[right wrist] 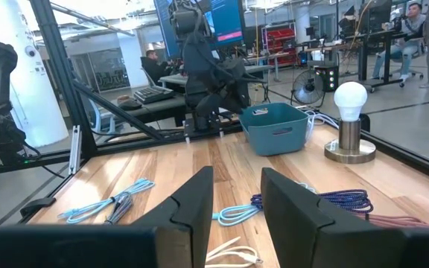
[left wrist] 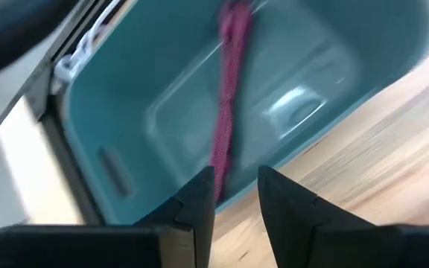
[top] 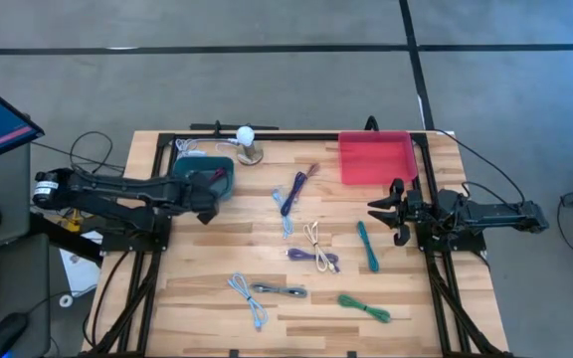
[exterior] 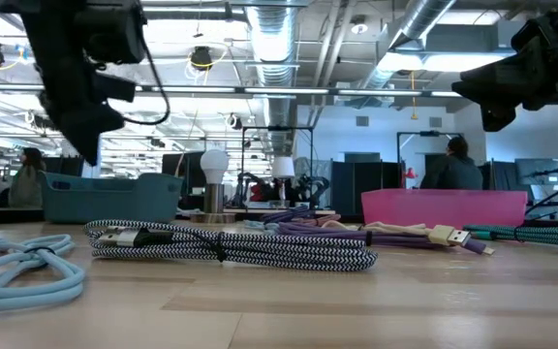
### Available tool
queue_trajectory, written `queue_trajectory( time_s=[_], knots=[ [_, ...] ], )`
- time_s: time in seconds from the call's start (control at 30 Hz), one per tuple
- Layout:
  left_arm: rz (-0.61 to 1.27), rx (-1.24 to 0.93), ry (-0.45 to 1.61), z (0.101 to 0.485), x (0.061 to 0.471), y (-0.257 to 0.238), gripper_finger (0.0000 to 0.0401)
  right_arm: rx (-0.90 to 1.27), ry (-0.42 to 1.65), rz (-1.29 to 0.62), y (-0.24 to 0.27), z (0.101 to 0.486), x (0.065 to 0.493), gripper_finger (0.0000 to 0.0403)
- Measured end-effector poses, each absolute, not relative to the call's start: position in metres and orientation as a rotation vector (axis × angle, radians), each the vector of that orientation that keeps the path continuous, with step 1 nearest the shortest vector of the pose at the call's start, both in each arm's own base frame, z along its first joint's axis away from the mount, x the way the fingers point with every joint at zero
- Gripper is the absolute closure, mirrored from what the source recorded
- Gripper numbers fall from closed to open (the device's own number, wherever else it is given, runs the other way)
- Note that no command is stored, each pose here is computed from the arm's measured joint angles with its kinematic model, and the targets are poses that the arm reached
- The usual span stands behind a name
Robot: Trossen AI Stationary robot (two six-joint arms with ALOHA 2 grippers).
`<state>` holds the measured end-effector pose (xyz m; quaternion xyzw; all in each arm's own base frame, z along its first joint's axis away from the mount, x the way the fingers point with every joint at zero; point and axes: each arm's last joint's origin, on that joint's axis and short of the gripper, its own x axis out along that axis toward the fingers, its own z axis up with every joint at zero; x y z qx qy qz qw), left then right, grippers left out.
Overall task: Pick & Place USB Port
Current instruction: Put the plain white charger cable into the pink bin
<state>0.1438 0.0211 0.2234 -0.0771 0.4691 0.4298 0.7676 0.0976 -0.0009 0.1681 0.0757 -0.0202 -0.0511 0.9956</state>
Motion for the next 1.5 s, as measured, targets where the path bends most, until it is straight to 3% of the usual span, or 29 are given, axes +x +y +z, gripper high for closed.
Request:
queue_trajectory(
  time_s=[0.33,0.73,1.3,1.5],
  knots=[
    [0.738,-0.06,0.705,0.243,0.181,0.022,0.0297,0.152,-0.041,-0.102,-0.001,0.168,0.098,0.0295],
    [0.486,-0.078,0.295,0.281,0.209,0.018,0.0297,0.152,-0.041,-0.102,-0.001,0.168,0.098,0.0295],
    [0.478,-0.091,0.252,0.285,0.211,0.018,0.0297,0.152,-0.044,-0.102,-0.001,0.168,0.098,0.0295],
    [0.127,0.036,0.266,0.287,0.213,0.005,0.0297,0.152,-0.044,-0.102,-0.001,0.169,0.098,0.0295]
  ],
)
